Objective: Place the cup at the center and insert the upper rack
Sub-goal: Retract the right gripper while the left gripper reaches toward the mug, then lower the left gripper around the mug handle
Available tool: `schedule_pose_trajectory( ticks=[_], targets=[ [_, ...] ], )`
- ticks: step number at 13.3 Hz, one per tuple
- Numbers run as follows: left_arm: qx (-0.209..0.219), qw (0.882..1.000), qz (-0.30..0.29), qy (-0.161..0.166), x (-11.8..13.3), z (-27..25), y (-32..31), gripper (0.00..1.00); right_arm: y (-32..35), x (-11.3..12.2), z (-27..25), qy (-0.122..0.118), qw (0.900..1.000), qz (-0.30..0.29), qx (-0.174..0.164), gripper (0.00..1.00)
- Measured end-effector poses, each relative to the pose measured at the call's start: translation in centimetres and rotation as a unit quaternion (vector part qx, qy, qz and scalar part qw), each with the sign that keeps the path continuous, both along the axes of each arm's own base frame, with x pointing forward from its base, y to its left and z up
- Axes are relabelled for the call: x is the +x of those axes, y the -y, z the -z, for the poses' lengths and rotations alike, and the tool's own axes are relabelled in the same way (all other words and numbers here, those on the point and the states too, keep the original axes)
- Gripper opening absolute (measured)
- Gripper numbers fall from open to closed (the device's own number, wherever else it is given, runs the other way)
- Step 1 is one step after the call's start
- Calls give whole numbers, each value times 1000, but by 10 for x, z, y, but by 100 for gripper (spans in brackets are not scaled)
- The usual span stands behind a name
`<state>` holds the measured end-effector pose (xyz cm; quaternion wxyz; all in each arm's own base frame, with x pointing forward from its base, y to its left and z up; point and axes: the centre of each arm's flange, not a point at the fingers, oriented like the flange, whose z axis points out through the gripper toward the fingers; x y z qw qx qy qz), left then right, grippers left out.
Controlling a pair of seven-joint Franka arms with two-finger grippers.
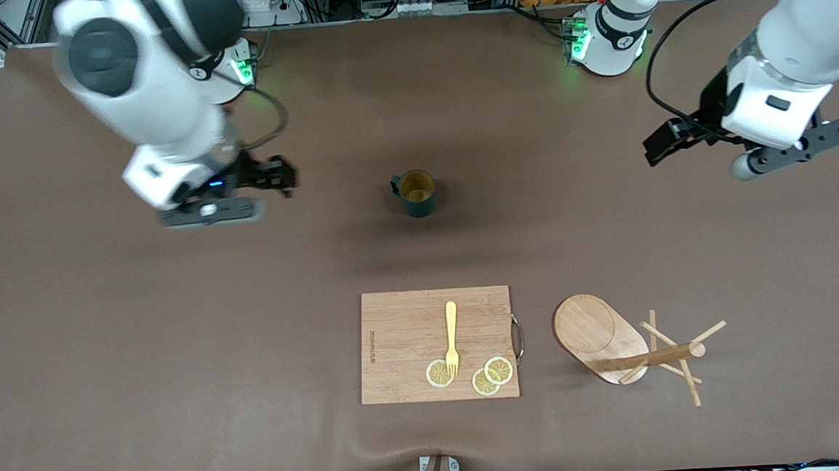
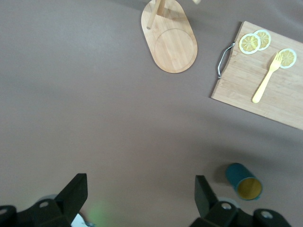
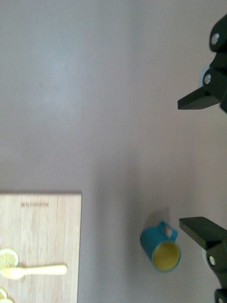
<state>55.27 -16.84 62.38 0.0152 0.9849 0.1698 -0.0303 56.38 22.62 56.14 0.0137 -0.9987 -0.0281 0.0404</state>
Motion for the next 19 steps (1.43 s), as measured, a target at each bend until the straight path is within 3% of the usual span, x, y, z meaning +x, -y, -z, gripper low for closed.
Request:
schedule_pose_trajectory(
  ticks=[5,9,13,16,19],
  targets=[
    [6,999,-48,-4,-11,10,76,100,156,30,-12,0,1000,-3,10,100],
    [19,994,-111,-14,-29,44,166,100,241,34,-13,4,1000,13,14,100],
    [54,984,-167,9,-58,87,252,100,265,42,-18,42,999,23,0,100],
    [80,976,-202,31,-82,117,305,100,270,42,-18,43,999,24,-9,100],
    [111,963,-232,77,-112,154,354,100,276,43,-15,41,999,28,-11,100]
  ],
)
